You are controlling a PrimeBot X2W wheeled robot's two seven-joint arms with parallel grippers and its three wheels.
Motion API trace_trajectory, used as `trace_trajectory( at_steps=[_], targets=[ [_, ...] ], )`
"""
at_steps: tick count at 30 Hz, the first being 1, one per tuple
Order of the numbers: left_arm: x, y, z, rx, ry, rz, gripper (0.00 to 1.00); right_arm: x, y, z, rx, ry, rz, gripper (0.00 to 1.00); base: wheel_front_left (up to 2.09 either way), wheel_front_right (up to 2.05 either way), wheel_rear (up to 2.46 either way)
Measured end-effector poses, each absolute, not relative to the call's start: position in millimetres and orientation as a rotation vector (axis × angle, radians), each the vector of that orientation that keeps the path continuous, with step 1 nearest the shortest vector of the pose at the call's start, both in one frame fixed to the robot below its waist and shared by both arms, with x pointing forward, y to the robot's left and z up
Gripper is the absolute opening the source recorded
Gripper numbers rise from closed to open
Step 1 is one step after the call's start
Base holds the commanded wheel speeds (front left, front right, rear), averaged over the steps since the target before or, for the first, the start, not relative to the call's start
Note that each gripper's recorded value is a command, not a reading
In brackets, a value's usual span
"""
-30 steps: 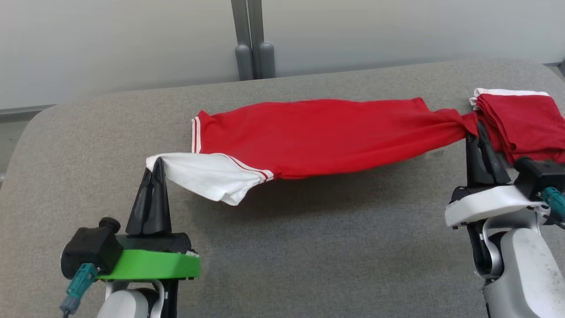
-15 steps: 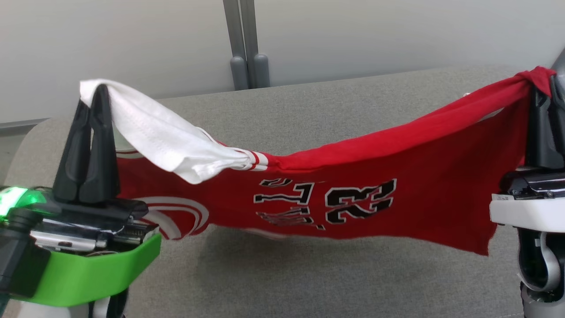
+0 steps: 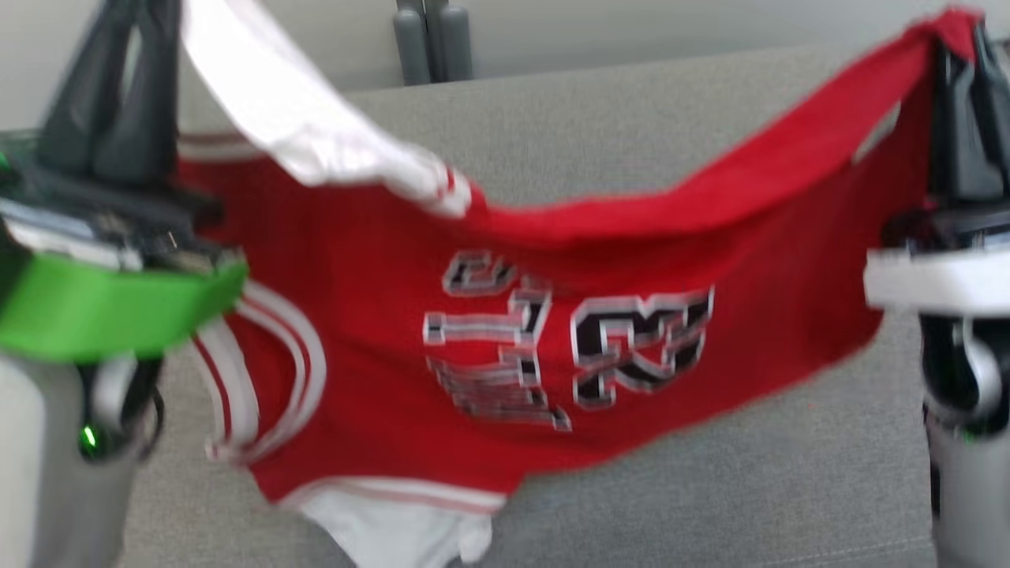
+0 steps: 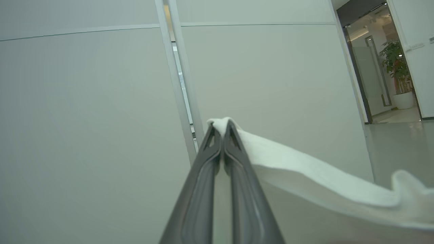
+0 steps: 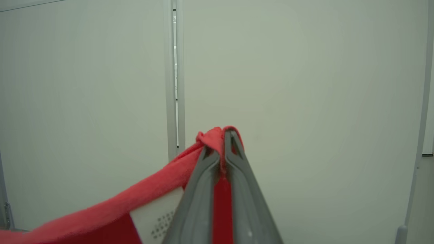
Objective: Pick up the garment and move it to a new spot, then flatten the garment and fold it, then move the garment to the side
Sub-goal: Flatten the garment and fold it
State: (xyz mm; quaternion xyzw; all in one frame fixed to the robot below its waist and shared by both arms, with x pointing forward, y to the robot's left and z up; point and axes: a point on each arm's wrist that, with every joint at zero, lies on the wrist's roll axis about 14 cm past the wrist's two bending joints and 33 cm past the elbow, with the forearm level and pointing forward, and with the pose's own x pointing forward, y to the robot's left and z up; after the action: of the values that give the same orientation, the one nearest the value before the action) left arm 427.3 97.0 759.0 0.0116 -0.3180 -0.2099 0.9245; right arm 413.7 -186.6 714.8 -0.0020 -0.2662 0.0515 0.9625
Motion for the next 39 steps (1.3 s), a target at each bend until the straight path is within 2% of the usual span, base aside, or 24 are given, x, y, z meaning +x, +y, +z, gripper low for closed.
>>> trace_trajectory(
  at_steps=[9, 11, 17, 22, 25, 27, 31, 35, 39],
  targets=[
    [553, 109, 818, 0.191, -0.739, -0.332, 0.0, 551, -175, 764, -0.139, -0.621, 0.129, 0.0, 0.0, 0.0, 0.0],
    [582, 112, 815, 0.205, -0.721, -0.296, 0.0, 581, -172, 760, -0.15, -0.606, 0.119, 0.0, 0.0, 0.0, 0.0],
    [637, 107, 791, 0.233, -0.657, -0.258, 0.0, 639, -174, 743, -0.236, -0.55, 0.077, 0.0, 0.0, 0.0, 0.0],
    [666, 121, 768, 0.225, -0.627, -0.192, 0.0, 671, -170, 715, -0.244, -0.497, 0.063, 0.0, 0.0, 0.0, 0.0],
    [685, 124, 724, 0.181, -0.545, -0.198, 0.0, 689, -163, 663, -0.202, -0.391, 0.077, 0.0, 0.0, 0.0, 0.0],
    [695, 124, 674, 0.148, -0.445, -0.212, 0.0, 696, -159, 609, -0.187, -0.28, 0.092, 0.0, 0.0, 0.0, 0.0],
    [699, 134, 600, 0.067, -0.303, -0.213, 0.0, 697, -161, 540, -0.153, -0.147, 0.094, 0.0, 0.0, 0.0, 0.0],
    [692, 137, 573, 0.014, -0.289, -0.232, 0.0, 691, -156, 499, -0.096, -0.079, 0.104, 0.0, 0.0, 0.0, 0.0],
    [677, 144, 559, -0.027, -0.281, -0.235, 0.0, 682, -156, 480, -0.026, -0.042, 0.101, 0.0, 0.0, 0.0, 0.0]
  ],
)
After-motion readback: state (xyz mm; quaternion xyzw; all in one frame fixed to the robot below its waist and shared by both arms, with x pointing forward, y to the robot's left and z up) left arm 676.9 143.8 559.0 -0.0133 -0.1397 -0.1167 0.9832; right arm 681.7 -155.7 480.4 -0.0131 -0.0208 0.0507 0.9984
